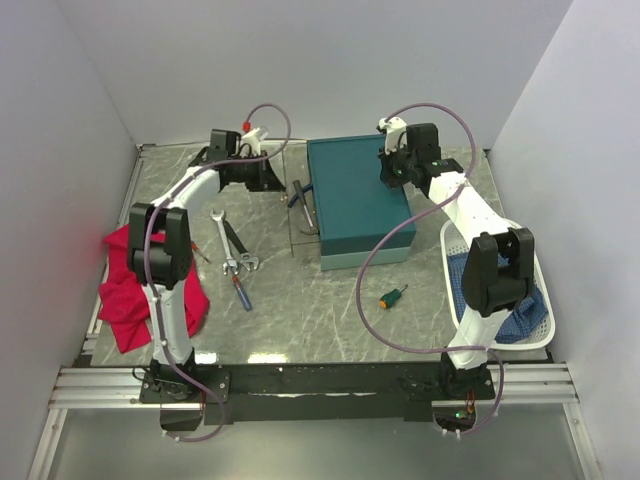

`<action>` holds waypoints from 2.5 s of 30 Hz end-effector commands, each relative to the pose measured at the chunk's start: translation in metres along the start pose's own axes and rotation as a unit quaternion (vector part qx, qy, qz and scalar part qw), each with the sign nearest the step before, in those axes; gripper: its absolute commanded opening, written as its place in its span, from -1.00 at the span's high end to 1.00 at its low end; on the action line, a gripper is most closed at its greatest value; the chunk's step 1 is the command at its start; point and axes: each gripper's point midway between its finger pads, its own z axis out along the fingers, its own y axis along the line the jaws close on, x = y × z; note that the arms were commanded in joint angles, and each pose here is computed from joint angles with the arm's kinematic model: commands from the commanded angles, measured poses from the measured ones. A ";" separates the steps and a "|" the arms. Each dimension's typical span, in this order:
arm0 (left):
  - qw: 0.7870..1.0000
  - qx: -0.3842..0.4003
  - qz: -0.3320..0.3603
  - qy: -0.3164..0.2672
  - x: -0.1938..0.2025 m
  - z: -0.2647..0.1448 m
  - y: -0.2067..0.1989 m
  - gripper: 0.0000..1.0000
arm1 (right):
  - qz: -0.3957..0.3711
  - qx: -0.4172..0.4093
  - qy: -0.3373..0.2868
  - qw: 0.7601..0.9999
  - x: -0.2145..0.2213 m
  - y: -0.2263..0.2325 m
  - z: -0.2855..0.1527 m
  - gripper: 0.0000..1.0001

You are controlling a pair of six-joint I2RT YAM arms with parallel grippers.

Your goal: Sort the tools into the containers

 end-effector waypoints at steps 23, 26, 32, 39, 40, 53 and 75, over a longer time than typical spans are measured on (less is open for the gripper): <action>0.994 0.110 0.015 0.013 -0.004 0.052 -0.091 0.35 | 0.002 -0.039 0.056 0.998 0.042 0.034 0.021 1.00; 0.997 0.078 -0.002 -0.009 -0.013 0.013 -0.080 0.12 | 0.001 -0.036 0.057 0.998 0.041 0.034 0.022 1.00; 0.995 0.089 -0.033 -0.031 -0.005 -0.033 -0.065 -0.04 | -0.003 -0.036 0.061 0.997 0.043 0.033 0.025 0.86; 0.958 0.241 -0.157 -0.018 0.044 -0.004 -0.061 -0.05 | -0.009 -0.039 0.075 0.996 0.049 0.035 0.025 -0.56; 0.958 0.246 -0.145 -0.026 0.043 -0.001 -0.062 -0.04 | -0.011 -0.041 0.079 0.996 0.051 0.036 0.024 -0.56; 0.946 0.268 -0.179 0.003 0.056 0.060 -0.044 -0.25 | -0.014 -0.050 0.102 0.993 0.067 0.040 0.021 -0.55; 0.931 0.286 -0.224 0.022 0.083 0.092 -0.035 -0.01 | -0.015 -0.051 0.108 0.993 0.067 0.045 0.025 -0.55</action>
